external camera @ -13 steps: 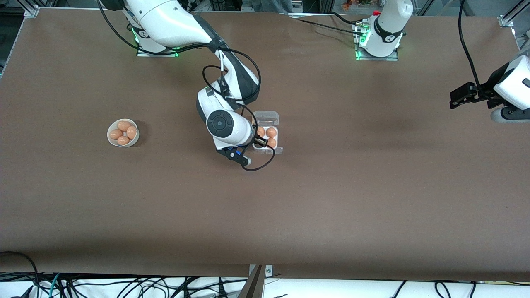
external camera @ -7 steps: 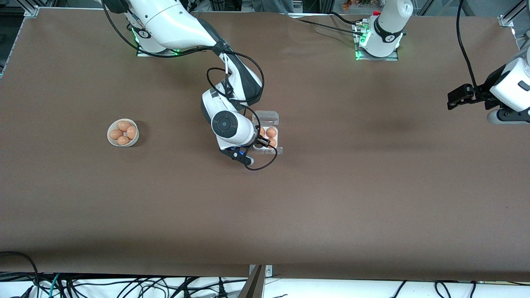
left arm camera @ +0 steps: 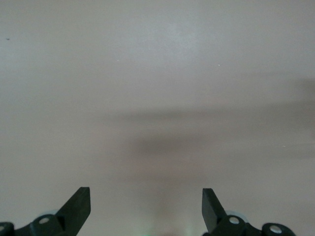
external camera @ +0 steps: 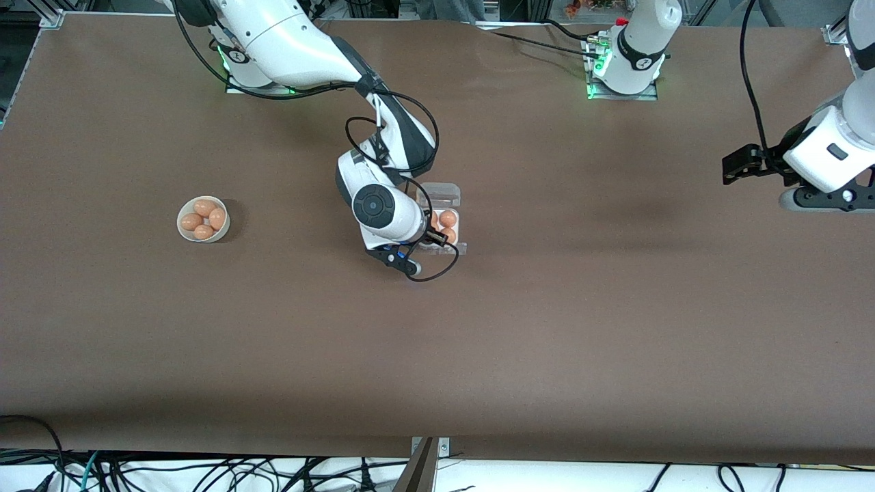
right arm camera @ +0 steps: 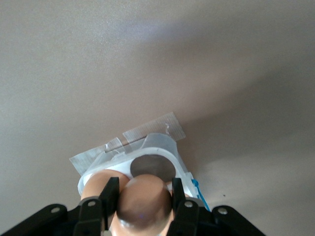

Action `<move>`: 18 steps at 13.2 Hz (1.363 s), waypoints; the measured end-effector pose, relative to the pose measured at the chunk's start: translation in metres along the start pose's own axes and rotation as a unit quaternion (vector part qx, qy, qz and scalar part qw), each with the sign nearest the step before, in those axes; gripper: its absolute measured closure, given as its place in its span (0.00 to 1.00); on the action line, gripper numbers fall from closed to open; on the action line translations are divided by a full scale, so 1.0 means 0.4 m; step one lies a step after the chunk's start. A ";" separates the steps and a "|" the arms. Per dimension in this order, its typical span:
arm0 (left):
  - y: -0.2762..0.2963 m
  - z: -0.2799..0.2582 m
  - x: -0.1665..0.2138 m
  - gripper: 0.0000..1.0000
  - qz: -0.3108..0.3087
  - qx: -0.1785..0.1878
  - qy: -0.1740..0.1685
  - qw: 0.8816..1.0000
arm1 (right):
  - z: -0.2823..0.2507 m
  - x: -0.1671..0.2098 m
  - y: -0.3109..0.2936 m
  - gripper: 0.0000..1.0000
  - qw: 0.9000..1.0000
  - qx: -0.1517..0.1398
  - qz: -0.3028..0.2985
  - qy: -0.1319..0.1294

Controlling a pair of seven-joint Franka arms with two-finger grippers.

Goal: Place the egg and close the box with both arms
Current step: 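Lower the egg into the slot while the left gripper reaches toward the carton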

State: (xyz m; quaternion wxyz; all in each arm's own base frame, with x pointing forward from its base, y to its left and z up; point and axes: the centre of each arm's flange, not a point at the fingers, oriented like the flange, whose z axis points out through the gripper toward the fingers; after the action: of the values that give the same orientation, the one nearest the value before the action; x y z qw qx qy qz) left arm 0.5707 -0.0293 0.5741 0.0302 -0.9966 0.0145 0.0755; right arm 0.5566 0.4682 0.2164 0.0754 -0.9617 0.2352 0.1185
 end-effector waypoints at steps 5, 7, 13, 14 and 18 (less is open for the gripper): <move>0.026 0.011 0.006 0.00 0.009 0.001 -0.004 1.000 | 0.007 0.006 0.001 0.37 1.000 0.002 0.002 0.003; 0.029 0.010 0.006 0.00 0.010 0.001 -0.004 1.000 | 0.006 0.004 -0.002 0.17 1.000 0.004 0.001 0.004; 0.129 0.038 0.016 0.05 0.033 -0.068 -0.022 0.997 | -0.054 0.018 -0.031 0.00 0.999 0.023 -0.021 0.025; 0.151 0.055 0.018 0.12 0.034 -0.078 -0.036 0.996 | -0.069 0.033 -0.029 0.00 0.998 0.024 -0.041 0.033; 0.334 0.144 0.024 0.61 0.000 -0.103 -0.103 0.989 | -0.169 0.150 0.021 0.00 0.990 0.018 -0.117 0.075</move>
State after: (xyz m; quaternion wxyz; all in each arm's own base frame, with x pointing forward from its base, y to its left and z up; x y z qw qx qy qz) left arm 0.5669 -0.1592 0.5081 -0.0716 -0.9813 0.0032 0.1784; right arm 0.6175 0.4212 0.2649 0.0879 -0.9873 0.1283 0.0324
